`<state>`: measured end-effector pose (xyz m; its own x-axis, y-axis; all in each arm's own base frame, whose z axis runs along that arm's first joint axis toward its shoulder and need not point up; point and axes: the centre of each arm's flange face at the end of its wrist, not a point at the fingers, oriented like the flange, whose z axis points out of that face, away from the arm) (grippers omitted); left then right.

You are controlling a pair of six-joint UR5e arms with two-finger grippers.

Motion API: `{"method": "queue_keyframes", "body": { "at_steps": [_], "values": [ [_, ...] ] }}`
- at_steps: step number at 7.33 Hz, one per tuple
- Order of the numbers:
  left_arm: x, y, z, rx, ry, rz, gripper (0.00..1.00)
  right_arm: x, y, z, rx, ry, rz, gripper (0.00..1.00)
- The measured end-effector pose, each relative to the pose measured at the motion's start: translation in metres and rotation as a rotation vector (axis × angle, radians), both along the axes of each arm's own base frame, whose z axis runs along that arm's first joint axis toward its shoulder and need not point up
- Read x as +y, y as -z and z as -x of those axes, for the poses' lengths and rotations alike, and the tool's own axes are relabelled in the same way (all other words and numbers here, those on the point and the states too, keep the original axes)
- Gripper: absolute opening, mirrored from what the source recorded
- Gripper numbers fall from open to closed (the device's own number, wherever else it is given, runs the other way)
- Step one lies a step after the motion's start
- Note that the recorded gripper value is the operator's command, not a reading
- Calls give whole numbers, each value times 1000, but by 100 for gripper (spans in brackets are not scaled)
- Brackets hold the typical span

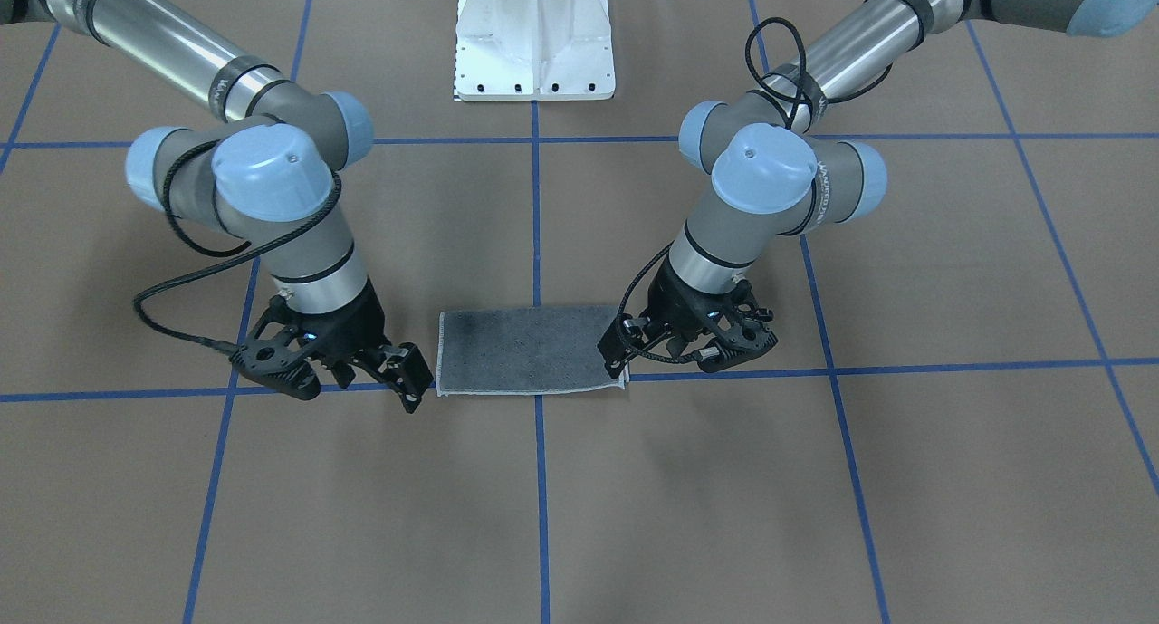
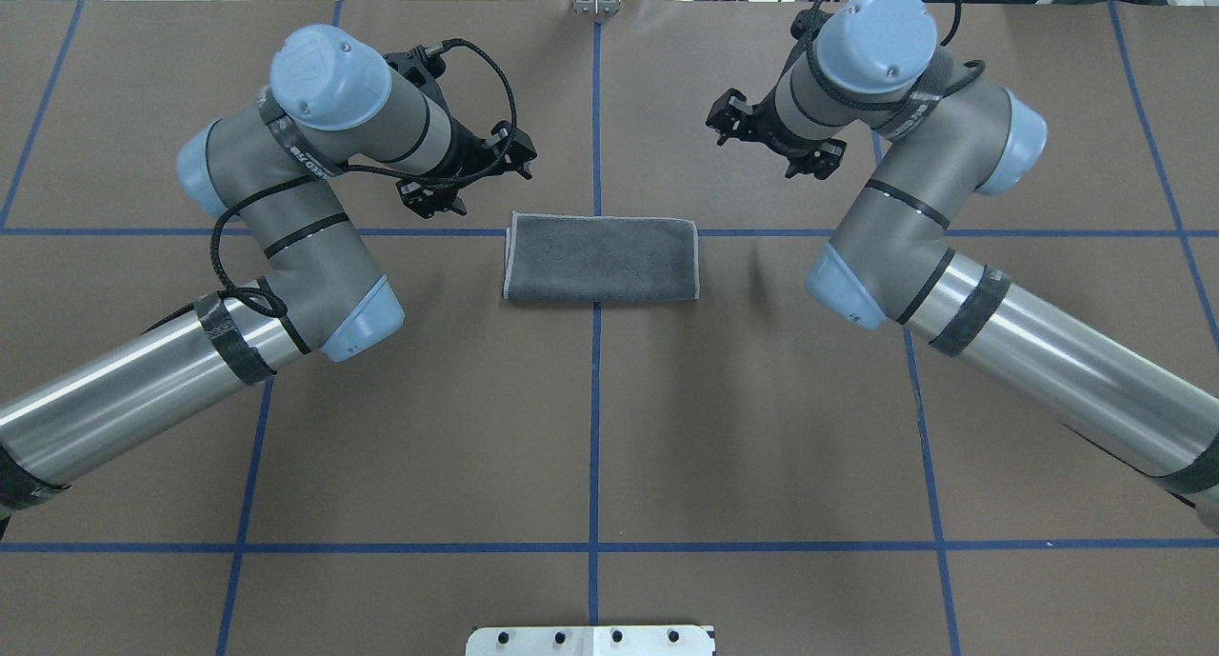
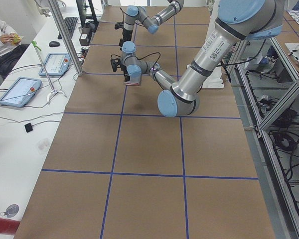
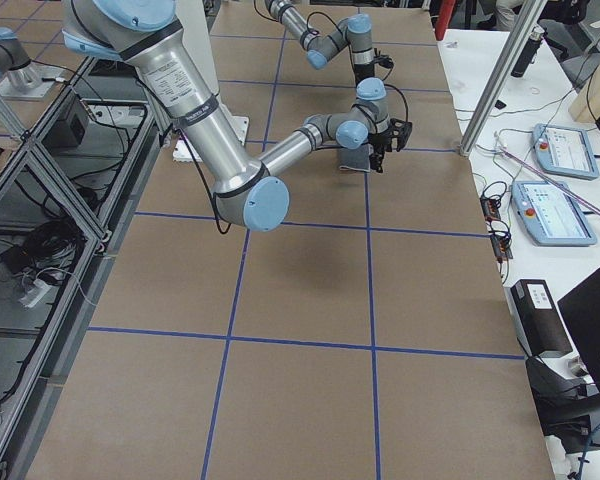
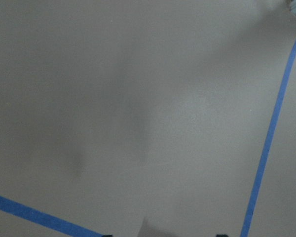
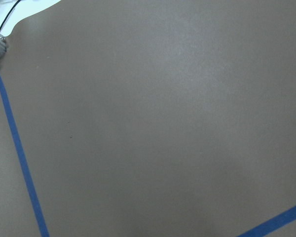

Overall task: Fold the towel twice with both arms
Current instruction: 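Release the towel and raise both grippers away from it, then move the left gripper to the folded towel's end while the right arm withdraws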

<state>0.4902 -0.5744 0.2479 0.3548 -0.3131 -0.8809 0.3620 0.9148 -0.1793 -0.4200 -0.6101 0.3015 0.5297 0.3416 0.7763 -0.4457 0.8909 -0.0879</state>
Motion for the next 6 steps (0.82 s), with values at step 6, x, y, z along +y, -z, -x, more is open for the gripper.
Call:
{"method": "queue_keyframes", "body": {
  "at_steps": [6],
  "values": [
    [54,-49,-11,114,-91,-58,100,-52,-146,-230,187,354,-192,100]
  ]
}}
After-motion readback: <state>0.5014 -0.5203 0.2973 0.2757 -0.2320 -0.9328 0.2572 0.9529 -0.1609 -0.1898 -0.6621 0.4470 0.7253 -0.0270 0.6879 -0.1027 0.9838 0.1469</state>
